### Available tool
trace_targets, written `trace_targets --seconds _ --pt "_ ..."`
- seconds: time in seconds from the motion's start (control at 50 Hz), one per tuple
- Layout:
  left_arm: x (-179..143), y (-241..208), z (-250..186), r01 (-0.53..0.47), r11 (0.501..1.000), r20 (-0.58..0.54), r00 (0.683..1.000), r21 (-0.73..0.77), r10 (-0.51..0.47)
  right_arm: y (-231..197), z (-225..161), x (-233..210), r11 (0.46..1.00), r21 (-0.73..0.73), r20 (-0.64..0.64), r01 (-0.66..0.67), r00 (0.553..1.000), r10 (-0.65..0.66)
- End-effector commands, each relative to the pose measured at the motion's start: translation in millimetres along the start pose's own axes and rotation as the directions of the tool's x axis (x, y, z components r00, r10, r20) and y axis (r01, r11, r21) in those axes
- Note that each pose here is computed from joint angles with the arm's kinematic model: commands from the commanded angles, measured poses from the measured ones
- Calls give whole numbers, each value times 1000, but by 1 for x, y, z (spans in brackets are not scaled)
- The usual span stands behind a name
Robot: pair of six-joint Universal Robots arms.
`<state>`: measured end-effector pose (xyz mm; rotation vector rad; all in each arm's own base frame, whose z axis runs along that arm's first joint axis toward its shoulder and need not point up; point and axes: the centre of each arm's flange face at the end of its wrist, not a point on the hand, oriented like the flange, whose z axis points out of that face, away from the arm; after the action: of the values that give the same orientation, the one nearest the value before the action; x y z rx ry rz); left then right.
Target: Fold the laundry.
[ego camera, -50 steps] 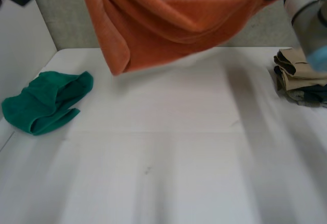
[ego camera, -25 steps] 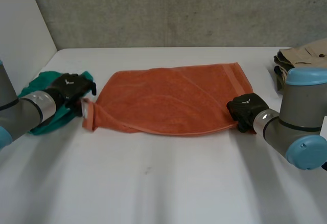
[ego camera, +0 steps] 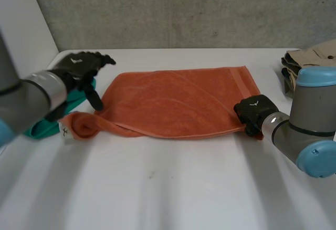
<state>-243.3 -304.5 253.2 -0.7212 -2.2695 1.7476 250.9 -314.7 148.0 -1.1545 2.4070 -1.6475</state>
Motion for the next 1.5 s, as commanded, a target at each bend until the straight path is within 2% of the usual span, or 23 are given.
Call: trace_targets --seconds 0.02,0.08,0.16,0.36,0.48,0.66,0.72,0.8,0.84,0.88,0.9,0.92,1.02,1.1,1.12,1.18,1.2,1.26,1.28,1.34,1.36,1.42,1.5 --pt "1 37 37 4 996 176 984 -94 13 1 0 1 1000 -6 -6 8 1000 -8" --pt "-22 48 53 -1 991 272 962 -133 38 0 0 4 1000 -5 -12 6 1000 -6" --pt "-47 60 59 11 979 297 953 -203 51 0 -2 7 1000 -12 -19 2 1000 -2" --pt "-63 77 58 17 956 201 979 -292 44 -1 -3 6 1000 -10 -17 11 1000 -12" --pt "-64 95 60 -49 922 125 987 -384 105 -3 -3 9 1000 -7 -27 22 999 -22" --pt "-62 82 34 -124 870 118 972 -477 203 -13 -25 25 993 -51 -22 108 994 -109" --pt "-53 79 15 -212 819 29 963 -533 268 -12 -46 27 971 -134 52 199 980 -194" --pt "-43 83 -10 -366 737 -135 925 -569 356 2 -75 17 893 -262 272 367 915 -297" --pt "-38 88 -19 -458 687 -215 885 -564 413 7 -90 15 839 -300 388 455 861 -328" --pt "-36 92 -20 -508 658 -253 858 -557 448 8 -91 16 829 -305 402 469 852 -335" --pt "-35 95 -18 -548 636 -269 831 -544 486 7 -88 18 834 -307 384 460 861 -334" --pt "-36 96 -15 -561 630 -264 821 -538 506 7 -85 19 837 -307 374 453 866 -332" --pt "-41 83 13 -596 658 -142 781 -461 608 -1 -63 23 866 -270 294 421 892 -343" --pt "-42 32 47 -642 714 66 729 -281 682 -30 -40 37 892 -175 148 416 907 -394" --pt "-43 0 56 -657 730 178 708 -188 683 -51 -30 51 906 -122 30 405 914 -405" --pt "-50 -63 60 -672 740 392 678 -11 622 -91 -21 80 924 -15 -198 382 905 -378" --pt "-50 -104 56 -666 735 503 682 127 531 -120 -20 100 925 78 -347 371 880 -324" --pt "-53 -157 42 -637 689 607 712 345 354 -160 -27 127 900 235 -522 368 828 -203" --pt "-53 -182 33 -608 643 621 742 466 251 -180 -32 138 864 336 -586 375 801 -120" --pt "-51 -208 19 -564 572 609 781 595 136 -205 -43 151 788 471 -636 396 772 -8" --pt "-51 -213 16 -538 551 593 800 638 95 -218 -51 156 738 533 -651 413 758 47" --pt "-52 -211 18 -520 560 583 808 645 79 -227 -59 161 688 587 -655 426 750 95" --pt "-61 -191 30 -512 618 589 803 597 96 -224 -56 157 683 595 -634 423 769 76"
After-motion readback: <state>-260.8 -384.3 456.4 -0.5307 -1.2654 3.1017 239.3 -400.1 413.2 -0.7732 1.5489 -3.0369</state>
